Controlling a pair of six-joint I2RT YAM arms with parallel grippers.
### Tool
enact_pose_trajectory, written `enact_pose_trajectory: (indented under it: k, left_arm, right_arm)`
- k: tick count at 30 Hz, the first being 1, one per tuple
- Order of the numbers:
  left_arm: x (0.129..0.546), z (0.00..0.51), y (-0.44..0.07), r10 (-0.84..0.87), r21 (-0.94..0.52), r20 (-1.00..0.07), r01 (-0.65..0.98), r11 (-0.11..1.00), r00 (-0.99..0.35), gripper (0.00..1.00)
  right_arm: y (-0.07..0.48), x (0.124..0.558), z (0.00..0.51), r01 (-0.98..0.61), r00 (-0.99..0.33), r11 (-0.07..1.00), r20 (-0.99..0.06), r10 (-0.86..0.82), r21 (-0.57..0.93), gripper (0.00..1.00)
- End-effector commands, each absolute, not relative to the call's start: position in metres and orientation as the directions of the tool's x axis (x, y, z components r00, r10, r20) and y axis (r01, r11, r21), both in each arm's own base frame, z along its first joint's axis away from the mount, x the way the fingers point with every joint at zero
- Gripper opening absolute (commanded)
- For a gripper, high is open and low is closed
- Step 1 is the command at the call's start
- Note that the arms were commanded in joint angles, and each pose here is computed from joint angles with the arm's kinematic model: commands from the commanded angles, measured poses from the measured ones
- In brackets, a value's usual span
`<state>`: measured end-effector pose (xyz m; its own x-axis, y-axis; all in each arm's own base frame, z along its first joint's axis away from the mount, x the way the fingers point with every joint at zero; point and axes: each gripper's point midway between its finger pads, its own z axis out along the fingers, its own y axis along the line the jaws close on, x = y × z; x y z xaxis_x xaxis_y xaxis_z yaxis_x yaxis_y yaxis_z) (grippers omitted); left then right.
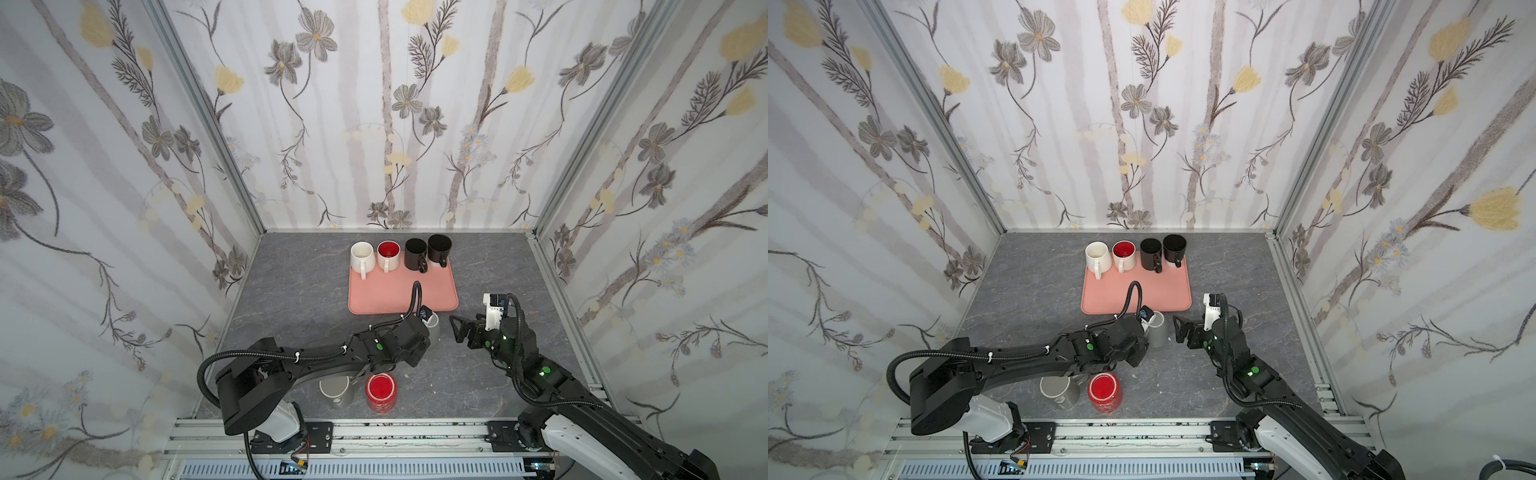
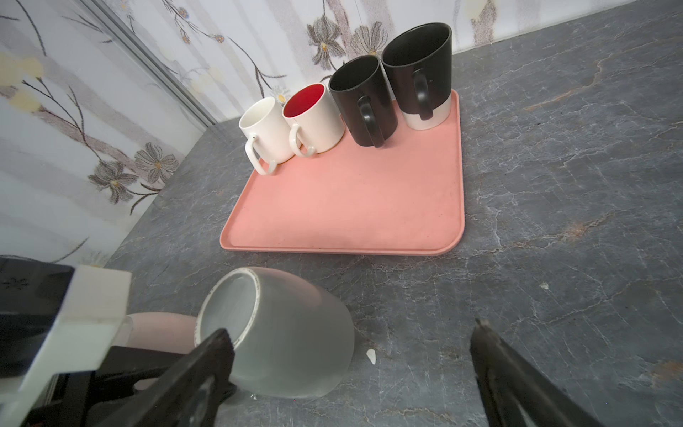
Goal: Turn the mug right side up
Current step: 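Close the left gripper on the grey mug's handle and lift it, then tilt the grey mug up with the left gripper while the right gripper grasps it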
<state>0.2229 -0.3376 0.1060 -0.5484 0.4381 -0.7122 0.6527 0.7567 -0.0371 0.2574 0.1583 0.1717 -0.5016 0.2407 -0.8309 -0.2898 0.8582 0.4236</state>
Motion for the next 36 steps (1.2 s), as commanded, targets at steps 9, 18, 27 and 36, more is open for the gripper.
enact_pose_trajectory:
  k: [9, 18, 27, 36]
  left_arm:
    - [0.264, 0.202, -0.346, 0.057, -0.268, -0.882, 0.597, 0.756, -0.468, 0.00]
    - [0.271, 0.283, -0.322, -0.217, -0.383, -0.919, 0.617, 0.688, -0.329, 0.00]
    - [0.260, 0.347, -0.306, -0.399, -0.430, -0.892, 0.676, 0.599, -0.213, 0.00]
    - [0.243, 0.387, -0.294, -0.508, -0.429, -0.850, 0.741, 0.517, -0.138, 0.00]
  right_arm:
    - [0.180, 0.248, 0.220, -0.451, -0.421, 0.731, -0.844, 0.332, 0.512, 0.91]
    - [0.214, 0.237, 0.261, -0.602, -0.447, 0.460, -0.753, 0.483, 0.653, 0.84]
    - [0.235, 0.230, 0.314, -0.713, -0.431, 0.257, -0.697, 0.573, 0.652, 0.82]
    - [0.250, 0.225, 0.360, -0.774, -0.477, 0.018, -0.602, 0.640, 0.633, 0.82]
